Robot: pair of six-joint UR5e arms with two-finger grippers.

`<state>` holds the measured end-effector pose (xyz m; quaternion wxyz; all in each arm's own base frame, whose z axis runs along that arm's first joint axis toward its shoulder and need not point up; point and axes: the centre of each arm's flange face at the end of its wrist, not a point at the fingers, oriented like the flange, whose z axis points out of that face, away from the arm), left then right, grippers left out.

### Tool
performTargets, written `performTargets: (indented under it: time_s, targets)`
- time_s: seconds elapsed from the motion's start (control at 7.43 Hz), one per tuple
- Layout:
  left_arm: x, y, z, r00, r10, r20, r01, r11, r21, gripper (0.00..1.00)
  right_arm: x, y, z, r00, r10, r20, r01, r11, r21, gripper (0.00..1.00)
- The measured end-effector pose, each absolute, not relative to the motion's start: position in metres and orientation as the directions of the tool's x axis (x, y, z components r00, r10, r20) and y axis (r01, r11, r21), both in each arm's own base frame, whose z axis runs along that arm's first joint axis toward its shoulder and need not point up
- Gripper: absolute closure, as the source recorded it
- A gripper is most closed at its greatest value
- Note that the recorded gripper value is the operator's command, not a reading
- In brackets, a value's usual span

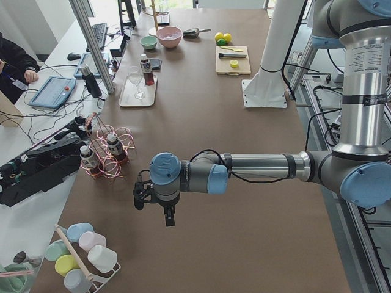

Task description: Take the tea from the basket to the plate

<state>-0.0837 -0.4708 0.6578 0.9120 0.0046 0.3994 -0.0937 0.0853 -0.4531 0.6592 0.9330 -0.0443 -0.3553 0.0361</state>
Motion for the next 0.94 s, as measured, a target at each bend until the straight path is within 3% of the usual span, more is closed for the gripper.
performTargets:
  time_s: [0.94]
  targets:
    - [-0.0868, -0.4745, 0.6531, 0.702, -0.156, -0.695, 0.180, 0.983, -0.039, 0.02, 0.0853, -0.4538, 0.6554, 0.745, 0.093, 0.660, -0.036, 0.994, -0.100, 0.00]
